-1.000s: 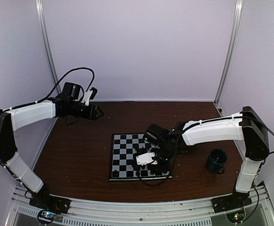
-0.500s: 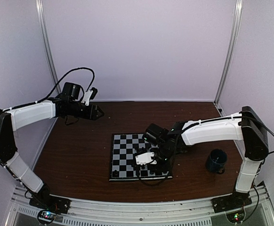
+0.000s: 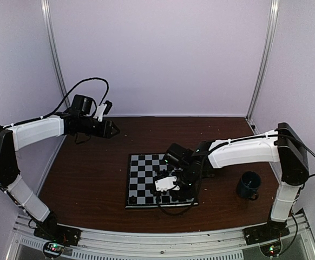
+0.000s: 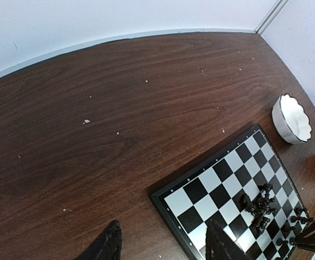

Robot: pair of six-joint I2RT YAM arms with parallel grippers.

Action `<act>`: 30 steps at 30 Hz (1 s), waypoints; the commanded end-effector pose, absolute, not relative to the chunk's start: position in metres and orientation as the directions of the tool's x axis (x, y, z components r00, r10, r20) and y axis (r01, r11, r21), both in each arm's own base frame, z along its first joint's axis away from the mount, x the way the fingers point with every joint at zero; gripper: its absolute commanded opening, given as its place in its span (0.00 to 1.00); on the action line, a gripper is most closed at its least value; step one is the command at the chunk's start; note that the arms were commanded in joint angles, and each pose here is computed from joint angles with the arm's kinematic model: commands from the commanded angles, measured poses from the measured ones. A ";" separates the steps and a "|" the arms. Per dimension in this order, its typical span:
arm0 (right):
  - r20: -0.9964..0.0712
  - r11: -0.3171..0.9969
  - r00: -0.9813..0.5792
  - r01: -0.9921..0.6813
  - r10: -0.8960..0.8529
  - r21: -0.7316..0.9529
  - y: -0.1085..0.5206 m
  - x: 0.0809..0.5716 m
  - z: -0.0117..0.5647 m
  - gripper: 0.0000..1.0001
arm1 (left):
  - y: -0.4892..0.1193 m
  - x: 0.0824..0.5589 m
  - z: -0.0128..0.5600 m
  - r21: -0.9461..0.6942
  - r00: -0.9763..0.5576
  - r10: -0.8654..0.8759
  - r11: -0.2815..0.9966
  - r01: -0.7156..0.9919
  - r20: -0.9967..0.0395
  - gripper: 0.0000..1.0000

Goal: Set up the chess pieces on the board
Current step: Place the bishop on c8, then pick up the bishop from the chessboard.

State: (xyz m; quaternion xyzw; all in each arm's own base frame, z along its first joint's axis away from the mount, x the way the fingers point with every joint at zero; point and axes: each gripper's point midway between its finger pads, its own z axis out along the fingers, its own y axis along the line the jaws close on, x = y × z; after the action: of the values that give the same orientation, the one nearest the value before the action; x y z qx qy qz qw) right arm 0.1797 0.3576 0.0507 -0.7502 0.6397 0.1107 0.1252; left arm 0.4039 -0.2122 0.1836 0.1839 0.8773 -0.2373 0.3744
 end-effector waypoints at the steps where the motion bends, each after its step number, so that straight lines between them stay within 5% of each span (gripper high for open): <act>1: -0.326 -0.145 0.156 -0.988 -0.932 -0.059 0.360 0.179 0.055 0.20 | -0.214 0.412 0.202 -0.280 -0.610 0.120 0.807 0.519 -0.784 0.53; 13: -0.420 -0.079 0.116 -0.991 -0.900 -0.104 0.341 0.179 0.145 0.31 | -0.240 0.388 0.190 -0.275 -0.638 0.221 0.765 0.582 -0.737 0.50; 18: -0.502 0.098 -0.063 -0.994 -0.862 -0.044 0.302 0.205 0.172 0.33 | -0.282 0.351 0.184 -0.153 -0.619 0.427 0.729 0.667 -0.659 0.50; 30: -0.657 0.427 -0.402 -0.895 -0.638 0.132 0.230 0.262 0.171 0.40 | -0.355 0.282 0.140 -0.173 -0.652 0.610 0.657 0.734 -0.451 0.50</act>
State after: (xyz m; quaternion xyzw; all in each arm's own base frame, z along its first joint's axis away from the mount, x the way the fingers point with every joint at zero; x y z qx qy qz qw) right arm 0.2534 0.2322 0.1582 -0.5182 0.8000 0.1906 0.2350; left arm 0.2941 -0.3445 0.1533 0.3680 0.8822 -0.1991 0.2161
